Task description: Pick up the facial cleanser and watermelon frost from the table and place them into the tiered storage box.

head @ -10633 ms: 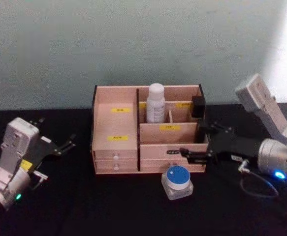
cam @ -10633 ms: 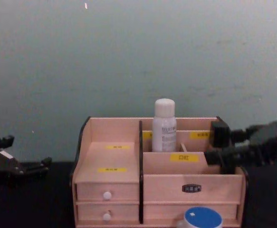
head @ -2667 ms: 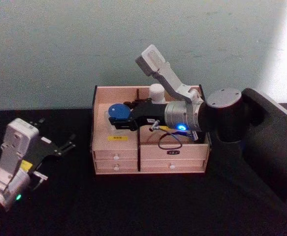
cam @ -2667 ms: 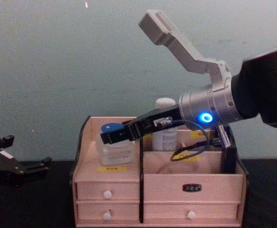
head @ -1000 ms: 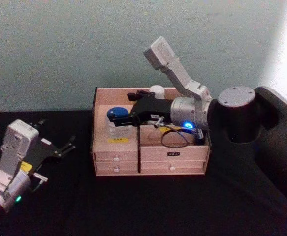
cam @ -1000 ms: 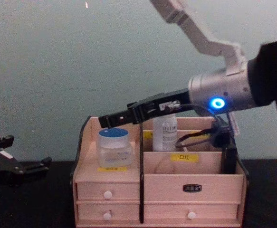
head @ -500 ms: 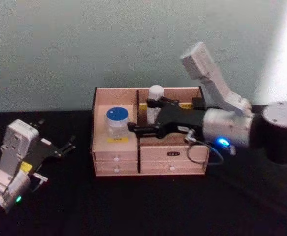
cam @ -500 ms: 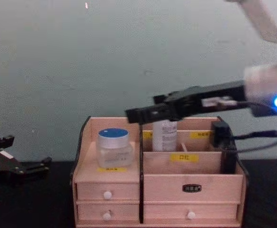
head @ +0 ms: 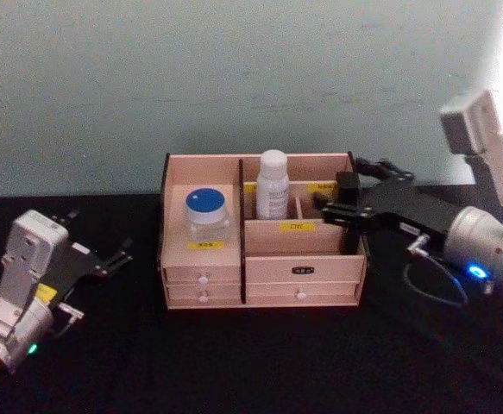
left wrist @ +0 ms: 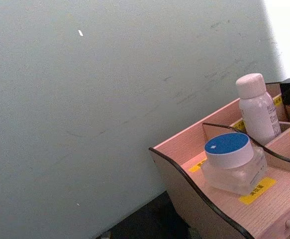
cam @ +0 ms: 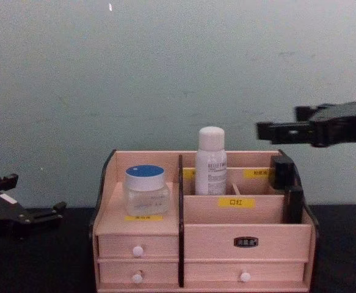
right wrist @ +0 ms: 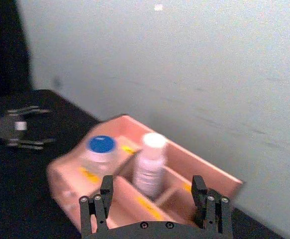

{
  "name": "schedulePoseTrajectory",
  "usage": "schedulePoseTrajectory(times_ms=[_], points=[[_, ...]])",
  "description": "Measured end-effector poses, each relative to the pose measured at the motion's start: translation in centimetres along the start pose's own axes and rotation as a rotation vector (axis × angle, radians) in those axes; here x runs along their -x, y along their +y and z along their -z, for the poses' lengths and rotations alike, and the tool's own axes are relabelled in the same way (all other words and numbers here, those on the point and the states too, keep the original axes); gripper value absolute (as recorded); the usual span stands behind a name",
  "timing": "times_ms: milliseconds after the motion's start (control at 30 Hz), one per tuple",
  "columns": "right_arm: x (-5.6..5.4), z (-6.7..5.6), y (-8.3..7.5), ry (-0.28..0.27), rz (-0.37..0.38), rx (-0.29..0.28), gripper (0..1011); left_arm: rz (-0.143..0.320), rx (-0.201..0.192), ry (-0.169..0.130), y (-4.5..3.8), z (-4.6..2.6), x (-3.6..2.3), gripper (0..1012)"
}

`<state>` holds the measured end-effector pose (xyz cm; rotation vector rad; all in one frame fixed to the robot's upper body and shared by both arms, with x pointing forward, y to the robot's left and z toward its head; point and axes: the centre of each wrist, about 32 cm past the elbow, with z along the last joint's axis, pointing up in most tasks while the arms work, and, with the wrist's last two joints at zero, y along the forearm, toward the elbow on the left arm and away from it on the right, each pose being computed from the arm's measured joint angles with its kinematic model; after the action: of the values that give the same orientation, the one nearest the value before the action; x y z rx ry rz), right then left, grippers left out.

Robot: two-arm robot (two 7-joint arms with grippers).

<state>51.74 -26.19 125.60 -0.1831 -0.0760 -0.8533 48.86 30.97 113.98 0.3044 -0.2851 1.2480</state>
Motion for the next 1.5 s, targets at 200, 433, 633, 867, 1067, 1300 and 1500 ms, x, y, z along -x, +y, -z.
schedulePoseTrajectory(times_ms=[200,433,633,867,1067,1300,1500], points=[[0.0,1.6,-0.7,-0.029,0.146,-0.016,1002,0.0,0.0,0.0,0.0,0.0,0.0,1001],[0.1,3.9,-1.0,-0.055,0.309,-0.012,1003,0.0,0.0,0.0,0.0,0.0,0.0,1001],[0.2,5.2,-0.9,-0.066,0.37,0.005,1002,0.0,0.0,0.0,0.0,0.0,0.0,1001],[0.6,6.9,-0.3,-0.076,0.409,0.046,1003,0.0,0.0,0.0,0.0,0.0,0.0,1002],[1.1,8.0,0.2,-0.08,0.425,0.076,1003,0.0,0.0,0.0,0.0,0.0,0.0,1001],[1.4,8.7,0.7,-0.081,0.434,0.094,1003,0.0,0.0,0.0,0.0,0.0,0.0,1001],[1.4,9.1,0.9,-0.076,0.442,0.108,1003,0.0,0.0,0.0,0.0,0.0,0.0,1001]])
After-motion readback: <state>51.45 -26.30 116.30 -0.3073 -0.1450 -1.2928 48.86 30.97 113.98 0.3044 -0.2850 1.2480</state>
